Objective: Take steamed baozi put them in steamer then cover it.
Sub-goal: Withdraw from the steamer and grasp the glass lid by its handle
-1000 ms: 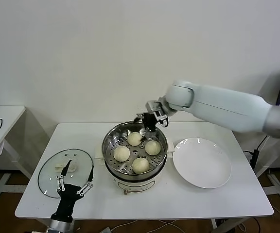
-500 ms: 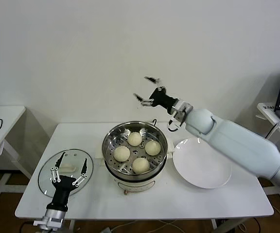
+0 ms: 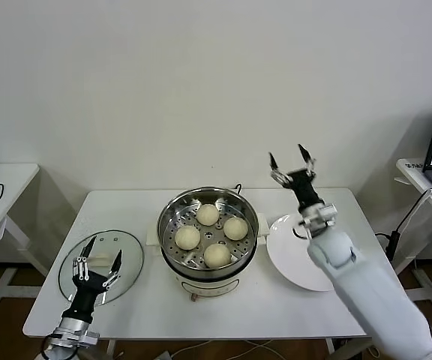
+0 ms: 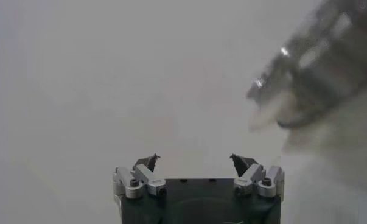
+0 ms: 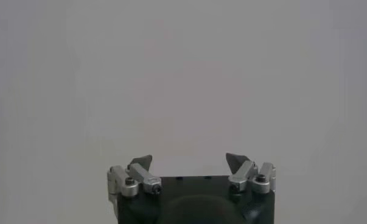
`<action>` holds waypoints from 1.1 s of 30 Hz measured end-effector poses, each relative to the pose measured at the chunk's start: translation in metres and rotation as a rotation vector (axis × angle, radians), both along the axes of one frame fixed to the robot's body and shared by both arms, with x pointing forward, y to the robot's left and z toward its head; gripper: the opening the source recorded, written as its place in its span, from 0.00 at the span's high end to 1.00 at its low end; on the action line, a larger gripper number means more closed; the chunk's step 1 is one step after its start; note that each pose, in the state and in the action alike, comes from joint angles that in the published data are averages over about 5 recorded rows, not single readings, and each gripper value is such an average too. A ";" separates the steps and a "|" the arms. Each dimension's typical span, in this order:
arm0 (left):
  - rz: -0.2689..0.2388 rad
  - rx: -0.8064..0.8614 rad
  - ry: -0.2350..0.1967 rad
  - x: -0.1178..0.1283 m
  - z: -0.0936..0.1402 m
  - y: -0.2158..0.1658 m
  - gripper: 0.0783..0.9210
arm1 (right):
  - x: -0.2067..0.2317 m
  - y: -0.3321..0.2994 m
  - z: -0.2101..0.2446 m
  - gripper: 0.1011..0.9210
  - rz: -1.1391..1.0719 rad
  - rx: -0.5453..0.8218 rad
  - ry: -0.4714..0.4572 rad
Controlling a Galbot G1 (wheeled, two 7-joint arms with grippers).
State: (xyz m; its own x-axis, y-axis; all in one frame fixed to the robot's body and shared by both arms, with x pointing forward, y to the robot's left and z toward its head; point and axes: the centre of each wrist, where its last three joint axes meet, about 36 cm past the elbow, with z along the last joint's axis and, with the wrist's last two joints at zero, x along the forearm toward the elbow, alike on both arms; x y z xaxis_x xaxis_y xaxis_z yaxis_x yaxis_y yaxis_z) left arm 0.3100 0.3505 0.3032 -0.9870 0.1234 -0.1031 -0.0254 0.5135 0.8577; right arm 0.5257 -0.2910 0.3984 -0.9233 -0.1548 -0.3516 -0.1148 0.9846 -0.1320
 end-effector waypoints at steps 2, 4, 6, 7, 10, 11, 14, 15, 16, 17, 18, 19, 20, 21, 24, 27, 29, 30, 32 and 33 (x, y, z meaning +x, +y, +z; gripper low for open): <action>0.012 0.070 0.022 -0.002 -0.006 0.007 0.12 | -0.013 -0.007 -0.012 0.12 -0.038 0.025 0.013; 0.022 0.136 0.044 -0.005 -0.012 0.014 0.12 | -0.026 -0.013 -0.024 0.12 -0.071 0.046 0.027; 0.031 0.199 0.061 -0.007 -0.017 0.019 0.12 | -0.039 -0.017 -0.035 0.12 -0.098 0.062 0.044; 0.036 0.228 0.067 -0.007 -0.020 0.022 0.12 | -0.045 -0.019 -0.041 0.12 -0.108 0.067 0.053; 0.052 0.307 0.076 -0.007 -0.026 0.028 0.12 | -0.063 -0.023 -0.055 0.12 -0.135 0.079 0.078; 0.056 0.331 0.077 -0.006 -0.028 0.030 0.12 | -0.068 -0.024 -0.059 0.12 -0.143 0.082 0.086; 0.069 0.396 0.078 -0.004 -0.034 0.036 0.12 | -0.082 -0.025 -0.071 0.12 -0.161 0.090 0.111; 0.072 0.414 0.077 -0.003 -0.035 0.038 0.12 | -0.086 -0.025 -0.075 0.12 -0.166 0.091 0.118; 0.075 0.431 0.077 -0.002 -0.037 0.039 0.12 | -0.089 -0.025 -0.078 0.12 -0.170 0.093 0.124; 0.078 0.446 0.076 0.000 -0.039 0.041 0.12 | -0.093 -0.025 -0.081 0.12 -0.173 0.094 0.131; 0.080 0.459 0.076 0.001 -0.041 0.042 0.12 | -0.096 -0.025 -0.083 0.12 -0.177 0.095 0.136; 0.082 0.472 0.076 0.003 -0.042 0.044 0.12 | -0.098 -0.025 -0.086 0.12 -0.180 0.096 0.140; 0.085 0.484 0.076 0.004 -0.043 0.045 0.12 | -0.101 -0.024 -0.088 0.12 -0.183 0.097 0.145; 0.087 0.495 0.076 0.006 -0.045 0.046 0.12 | -0.103 -0.024 -0.090 0.12 -0.185 0.098 0.149; 0.094 0.528 0.077 0.012 -0.049 0.050 0.12 | -0.110 -0.024 -0.096 0.12 -0.191 0.099 0.163; 0.101 0.556 0.080 0.018 -0.052 0.054 0.12 | -0.115 -0.024 -0.102 0.12 -0.197 0.099 0.173; 0.105 0.570 0.081 0.023 -0.054 0.055 0.12 | -0.118 -0.024 -0.104 0.12 -0.199 0.099 0.179; 0.107 0.576 0.082 0.025 -0.055 0.056 0.12 | -0.119 -0.024 -0.106 0.12 -0.200 0.098 0.181; 0.110 0.586 0.083 0.029 -0.057 0.057 0.12 | -0.122 -0.025 -0.108 0.12 -0.200 0.098 0.185; 0.112 0.590 0.083 0.031 -0.058 0.057 0.12 | -0.123 -0.025 -0.109 0.12 -0.200 0.097 0.187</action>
State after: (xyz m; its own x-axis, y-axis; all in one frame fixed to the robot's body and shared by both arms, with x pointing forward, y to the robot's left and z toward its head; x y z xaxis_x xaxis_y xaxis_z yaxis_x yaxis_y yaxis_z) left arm 0.3410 0.4079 0.2456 -0.9991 0.0308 0.0294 0.0278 -0.0513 0.9983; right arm 0.4032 -0.3159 0.2894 -0.9822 0.0632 -0.1770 0.0697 0.9971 -0.0305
